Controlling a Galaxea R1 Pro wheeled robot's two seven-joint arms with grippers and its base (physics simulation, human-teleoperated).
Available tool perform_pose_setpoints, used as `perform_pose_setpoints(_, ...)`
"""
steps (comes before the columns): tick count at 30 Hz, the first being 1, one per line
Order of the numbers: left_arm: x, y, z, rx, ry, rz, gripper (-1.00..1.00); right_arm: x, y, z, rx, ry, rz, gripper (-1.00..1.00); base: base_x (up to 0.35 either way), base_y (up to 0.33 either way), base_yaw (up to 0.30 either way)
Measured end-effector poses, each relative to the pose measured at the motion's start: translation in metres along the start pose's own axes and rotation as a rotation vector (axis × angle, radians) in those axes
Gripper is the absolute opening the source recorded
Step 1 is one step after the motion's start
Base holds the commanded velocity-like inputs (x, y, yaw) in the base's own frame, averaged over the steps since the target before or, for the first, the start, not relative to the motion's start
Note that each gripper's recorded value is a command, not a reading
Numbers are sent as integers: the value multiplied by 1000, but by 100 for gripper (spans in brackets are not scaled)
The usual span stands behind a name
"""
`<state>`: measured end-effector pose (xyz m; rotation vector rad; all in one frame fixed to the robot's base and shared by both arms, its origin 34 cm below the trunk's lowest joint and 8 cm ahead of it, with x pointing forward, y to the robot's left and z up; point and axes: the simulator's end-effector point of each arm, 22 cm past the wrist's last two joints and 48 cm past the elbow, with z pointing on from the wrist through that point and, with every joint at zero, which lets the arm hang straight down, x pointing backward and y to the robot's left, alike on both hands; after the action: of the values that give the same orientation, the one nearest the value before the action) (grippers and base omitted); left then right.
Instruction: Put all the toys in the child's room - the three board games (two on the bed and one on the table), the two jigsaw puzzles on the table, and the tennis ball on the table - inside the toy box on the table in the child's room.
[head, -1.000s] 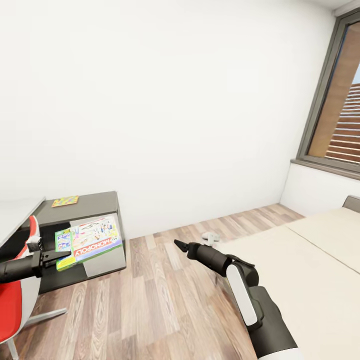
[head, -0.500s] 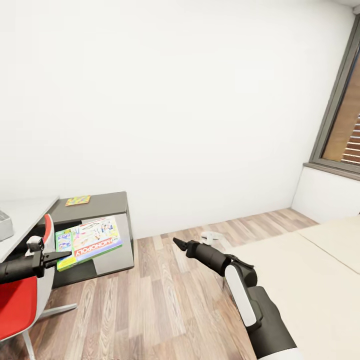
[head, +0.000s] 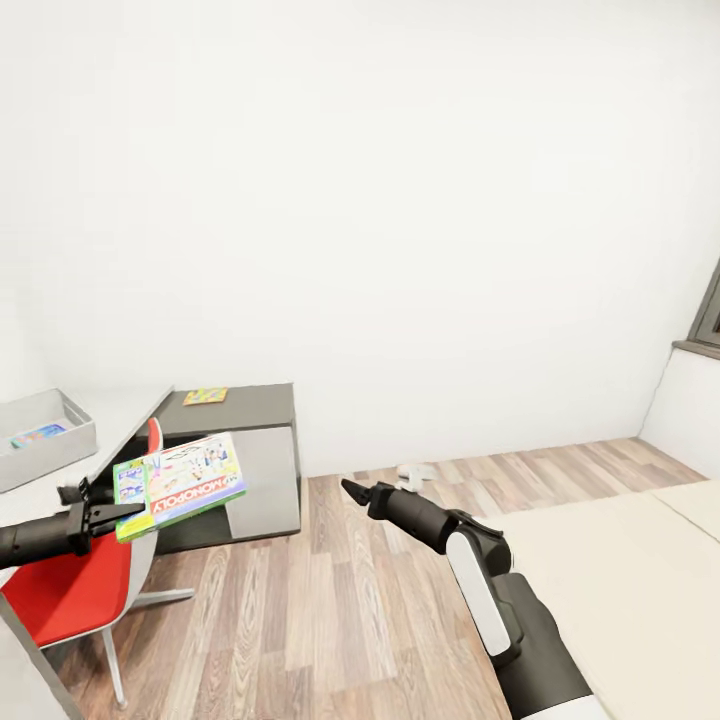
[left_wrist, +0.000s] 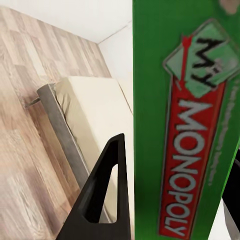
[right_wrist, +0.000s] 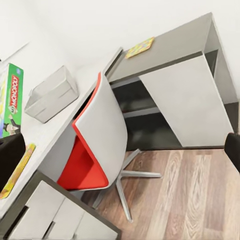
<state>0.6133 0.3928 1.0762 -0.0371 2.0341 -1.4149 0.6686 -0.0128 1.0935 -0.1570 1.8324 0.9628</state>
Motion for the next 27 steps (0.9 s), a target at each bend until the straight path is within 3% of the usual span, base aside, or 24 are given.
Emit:
perform_pose_setpoints(10, -10, -11, -17, -17, -16, 15, -100, -10, 8, -6, 0, -4, -8, 100, 0, 0, 274)
perform_pose_setpoints(27, -16, -31, -29, -19, -23, 23, -100, -24, 23, -14, -5, -10, -14, 100, 0, 0, 274)
